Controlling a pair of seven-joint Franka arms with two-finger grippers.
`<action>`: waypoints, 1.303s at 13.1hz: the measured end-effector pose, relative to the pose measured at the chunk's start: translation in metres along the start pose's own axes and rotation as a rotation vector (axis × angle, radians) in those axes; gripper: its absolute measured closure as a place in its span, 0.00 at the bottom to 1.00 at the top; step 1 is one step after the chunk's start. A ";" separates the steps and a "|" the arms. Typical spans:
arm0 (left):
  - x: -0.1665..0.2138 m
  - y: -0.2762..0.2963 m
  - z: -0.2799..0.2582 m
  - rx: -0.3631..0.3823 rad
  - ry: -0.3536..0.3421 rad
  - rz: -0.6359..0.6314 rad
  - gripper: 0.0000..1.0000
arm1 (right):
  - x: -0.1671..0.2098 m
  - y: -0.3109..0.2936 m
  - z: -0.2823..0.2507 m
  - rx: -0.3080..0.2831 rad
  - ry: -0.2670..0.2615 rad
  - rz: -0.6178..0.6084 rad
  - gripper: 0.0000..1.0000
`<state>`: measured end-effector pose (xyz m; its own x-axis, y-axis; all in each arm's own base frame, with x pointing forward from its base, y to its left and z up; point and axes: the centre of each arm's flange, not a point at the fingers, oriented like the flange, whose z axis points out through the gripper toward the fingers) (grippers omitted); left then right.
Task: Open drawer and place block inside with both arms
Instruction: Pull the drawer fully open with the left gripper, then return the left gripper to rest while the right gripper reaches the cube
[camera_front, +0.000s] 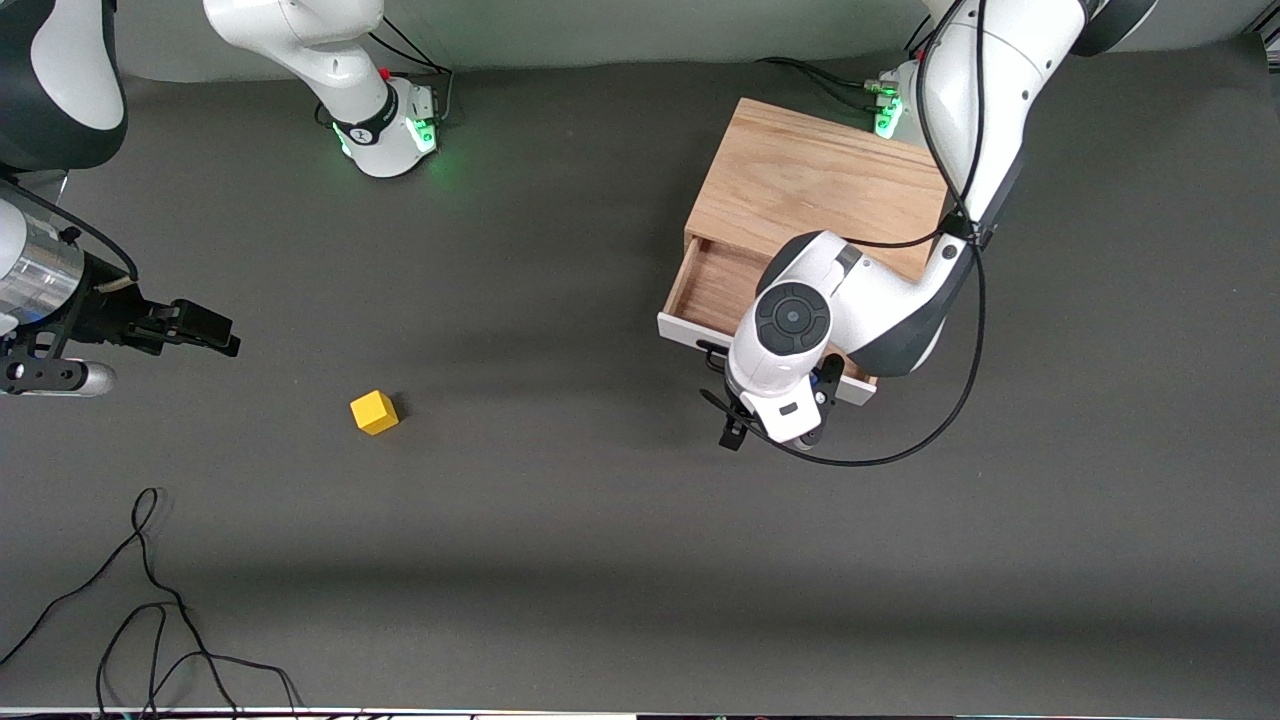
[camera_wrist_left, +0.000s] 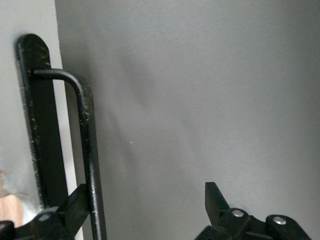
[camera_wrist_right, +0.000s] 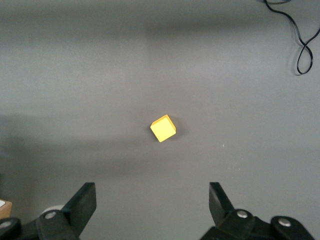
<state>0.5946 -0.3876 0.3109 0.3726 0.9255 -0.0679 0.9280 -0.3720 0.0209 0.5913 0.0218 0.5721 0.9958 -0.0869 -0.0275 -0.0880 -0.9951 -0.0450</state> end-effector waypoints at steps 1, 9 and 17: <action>-0.001 0.006 -0.002 -0.033 -0.010 -0.001 0.00 | 0.000 0.001 0.000 0.000 0.001 0.002 0.00; 0.001 0.030 -0.025 -0.137 -0.015 0.009 0.00 | 0.000 0.003 -0.002 0.000 0.003 0.005 0.00; 0.117 0.018 -0.168 -0.032 0.117 0.463 0.00 | 0.001 0.000 0.003 -0.001 -0.008 0.001 0.00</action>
<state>0.6560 -0.2740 0.4708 0.7435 0.6653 0.0683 0.6631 -0.7466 0.0536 0.5926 0.0215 0.5688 0.9955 -0.0875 -0.0353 -0.0890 -0.9951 -0.0436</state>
